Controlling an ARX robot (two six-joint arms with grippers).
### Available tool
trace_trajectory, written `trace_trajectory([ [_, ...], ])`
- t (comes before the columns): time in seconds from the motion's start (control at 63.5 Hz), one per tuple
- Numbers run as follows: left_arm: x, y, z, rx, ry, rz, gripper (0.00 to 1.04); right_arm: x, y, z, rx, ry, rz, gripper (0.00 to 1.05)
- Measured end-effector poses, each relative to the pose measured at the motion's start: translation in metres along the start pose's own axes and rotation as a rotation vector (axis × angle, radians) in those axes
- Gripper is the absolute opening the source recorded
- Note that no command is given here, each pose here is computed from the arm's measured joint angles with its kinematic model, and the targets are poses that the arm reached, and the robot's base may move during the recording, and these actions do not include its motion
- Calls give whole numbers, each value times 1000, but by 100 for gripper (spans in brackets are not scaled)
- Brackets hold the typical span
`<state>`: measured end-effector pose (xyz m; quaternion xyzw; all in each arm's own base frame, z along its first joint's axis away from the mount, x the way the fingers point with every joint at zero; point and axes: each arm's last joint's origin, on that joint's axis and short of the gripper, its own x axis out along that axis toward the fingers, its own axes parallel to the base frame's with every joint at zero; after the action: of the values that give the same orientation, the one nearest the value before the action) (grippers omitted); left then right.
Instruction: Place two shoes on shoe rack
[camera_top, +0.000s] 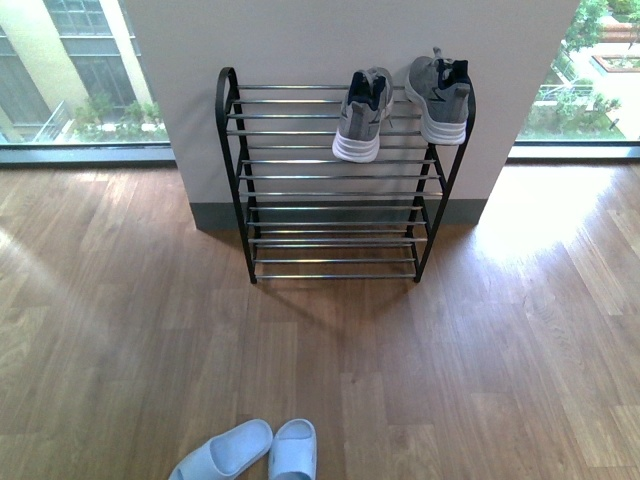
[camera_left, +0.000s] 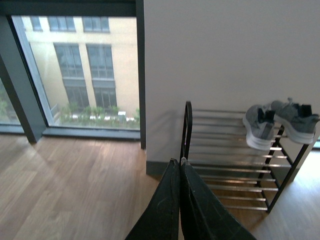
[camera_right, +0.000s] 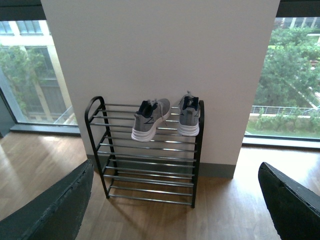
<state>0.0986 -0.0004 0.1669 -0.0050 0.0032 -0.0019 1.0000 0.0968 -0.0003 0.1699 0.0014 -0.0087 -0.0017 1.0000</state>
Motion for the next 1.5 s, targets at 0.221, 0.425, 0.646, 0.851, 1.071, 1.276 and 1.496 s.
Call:
trace_trajectory([
  [0.221,-1,0,0,1,-4,1,1,0,0,0,0,0,-1,95],
  [0.425,-1,0,0,2,-4,1,1,0,0,0,0,2,2,95],
  [0.646,-1,0,0,2,-4,1,1,0,0,0,0,2,2,95],
  [0.851,-1,0,0,2,-4,1,1,0,0,0,0,2,2,95],
  [1.071,-1,0,0,2,-4,2,1,0,0,0,0,2,2,95],
  [1.276,-1,0,0,2,-4,2,1,0,0,0,0,2,2,95],
  [1.496,-1,0,0,2,-4,2,31,0,0,0,0,2,2,95],
])
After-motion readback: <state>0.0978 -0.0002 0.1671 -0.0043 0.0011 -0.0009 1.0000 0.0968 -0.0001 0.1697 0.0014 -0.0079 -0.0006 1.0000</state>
